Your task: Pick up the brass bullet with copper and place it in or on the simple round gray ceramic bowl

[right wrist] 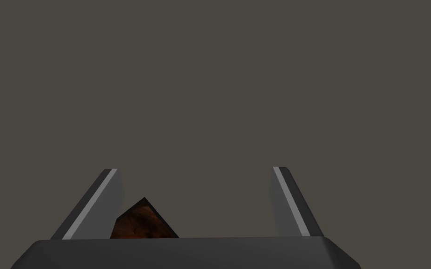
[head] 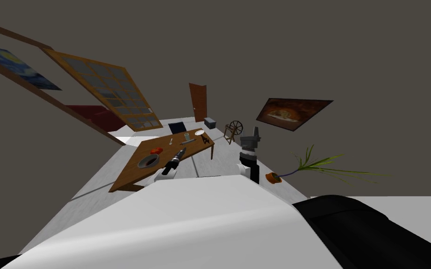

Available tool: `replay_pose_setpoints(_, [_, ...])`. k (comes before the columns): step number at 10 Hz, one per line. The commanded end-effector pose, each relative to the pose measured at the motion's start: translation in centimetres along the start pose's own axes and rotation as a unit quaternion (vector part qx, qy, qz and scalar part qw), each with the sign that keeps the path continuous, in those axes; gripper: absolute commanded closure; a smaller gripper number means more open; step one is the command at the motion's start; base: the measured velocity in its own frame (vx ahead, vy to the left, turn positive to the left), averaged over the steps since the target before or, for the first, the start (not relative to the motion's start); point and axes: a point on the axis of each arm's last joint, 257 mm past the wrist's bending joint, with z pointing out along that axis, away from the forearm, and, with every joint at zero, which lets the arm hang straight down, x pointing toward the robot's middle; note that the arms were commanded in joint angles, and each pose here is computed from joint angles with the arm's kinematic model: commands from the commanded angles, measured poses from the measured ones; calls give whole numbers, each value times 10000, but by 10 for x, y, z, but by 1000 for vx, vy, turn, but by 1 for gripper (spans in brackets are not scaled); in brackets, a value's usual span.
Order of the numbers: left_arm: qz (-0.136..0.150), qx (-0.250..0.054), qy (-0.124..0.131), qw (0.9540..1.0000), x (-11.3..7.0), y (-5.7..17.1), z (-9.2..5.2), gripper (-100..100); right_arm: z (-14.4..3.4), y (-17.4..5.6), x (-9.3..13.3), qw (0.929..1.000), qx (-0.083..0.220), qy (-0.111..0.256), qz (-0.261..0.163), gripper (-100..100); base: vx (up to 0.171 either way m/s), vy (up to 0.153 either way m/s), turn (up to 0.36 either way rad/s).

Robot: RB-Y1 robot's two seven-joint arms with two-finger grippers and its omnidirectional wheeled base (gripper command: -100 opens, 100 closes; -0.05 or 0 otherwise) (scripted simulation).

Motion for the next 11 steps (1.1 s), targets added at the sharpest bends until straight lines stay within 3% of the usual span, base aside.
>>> replay_pose_setpoints(1, [137, -228, 158, 9995, 9, 20, 3, -100, 0, 0, 0, 10000, 0, 0, 0, 0, 49, -38, -20])
replay_pose_setpoints(6, [363, -771, 520, 9950, 29, 69, 2, -100, 0, 0, 0, 10000, 0, 0, 0, 0, 46, -31, -12])
replay_pose_setpoints(10, [574, -1248, 809, 9872, 40, 110, -2, -100, 0, 0, 0, 10000, 0, 0, 0, 0, 61, -28, -4])
replay_pose_setpoints(11, [672, -1457, 923, 9827, 43, 128, -4, -100, 0, 0, 0, 10000, 0, 0, 0, 0, 61, -34, -3])
